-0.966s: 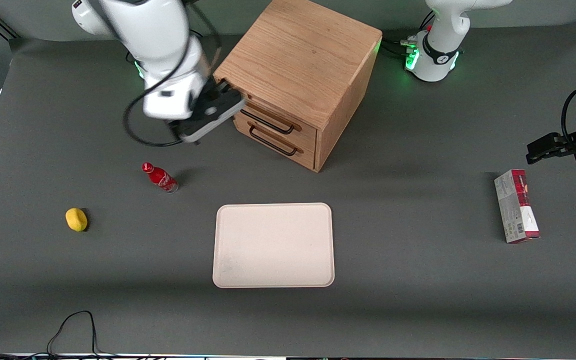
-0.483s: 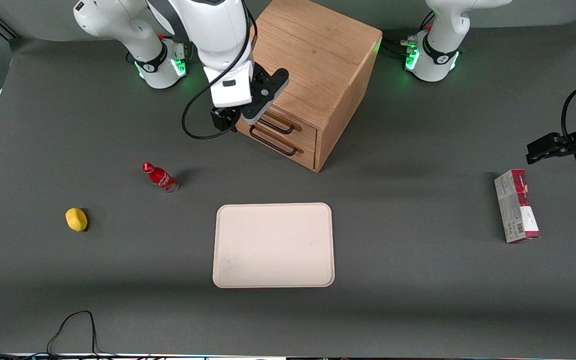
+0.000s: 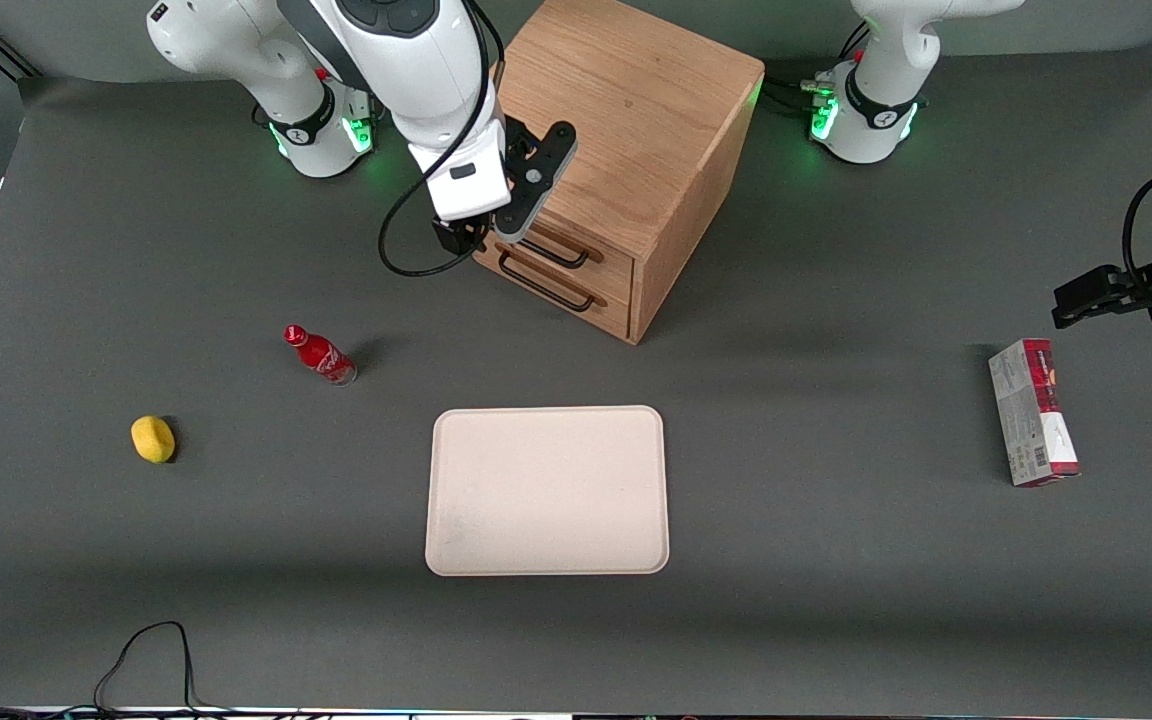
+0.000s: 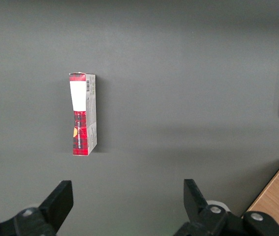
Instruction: Open upper drawer
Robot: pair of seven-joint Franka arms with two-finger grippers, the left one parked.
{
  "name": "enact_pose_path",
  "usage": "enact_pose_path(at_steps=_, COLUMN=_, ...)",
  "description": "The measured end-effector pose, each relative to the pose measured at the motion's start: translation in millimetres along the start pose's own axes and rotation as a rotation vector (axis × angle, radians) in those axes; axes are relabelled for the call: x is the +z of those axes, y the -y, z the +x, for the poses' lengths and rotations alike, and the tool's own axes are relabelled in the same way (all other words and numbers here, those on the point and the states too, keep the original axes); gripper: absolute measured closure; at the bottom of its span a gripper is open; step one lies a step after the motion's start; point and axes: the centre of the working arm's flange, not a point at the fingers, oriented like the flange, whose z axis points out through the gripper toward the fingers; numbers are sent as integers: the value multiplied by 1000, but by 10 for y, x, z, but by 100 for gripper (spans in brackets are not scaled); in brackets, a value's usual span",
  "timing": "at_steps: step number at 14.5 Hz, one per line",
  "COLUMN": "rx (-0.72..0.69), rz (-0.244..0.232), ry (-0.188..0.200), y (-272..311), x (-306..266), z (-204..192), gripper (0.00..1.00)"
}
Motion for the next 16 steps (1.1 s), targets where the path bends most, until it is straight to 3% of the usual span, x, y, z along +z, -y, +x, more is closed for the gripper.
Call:
enact_pose_path(at_steps=3, rx=-7, rz=29, ry=1, y=-87, x=-9, z=-42, gripper=0)
enact_pose_path(at_steps=9, rx=15, rz=35, ry=18, y=-199, x=94, z=-84, gripper=0)
enact_pose_path(at_steps=16, rx=34, rz=30, ry=15, y=-289, x=654, z=-46, gripper=0)
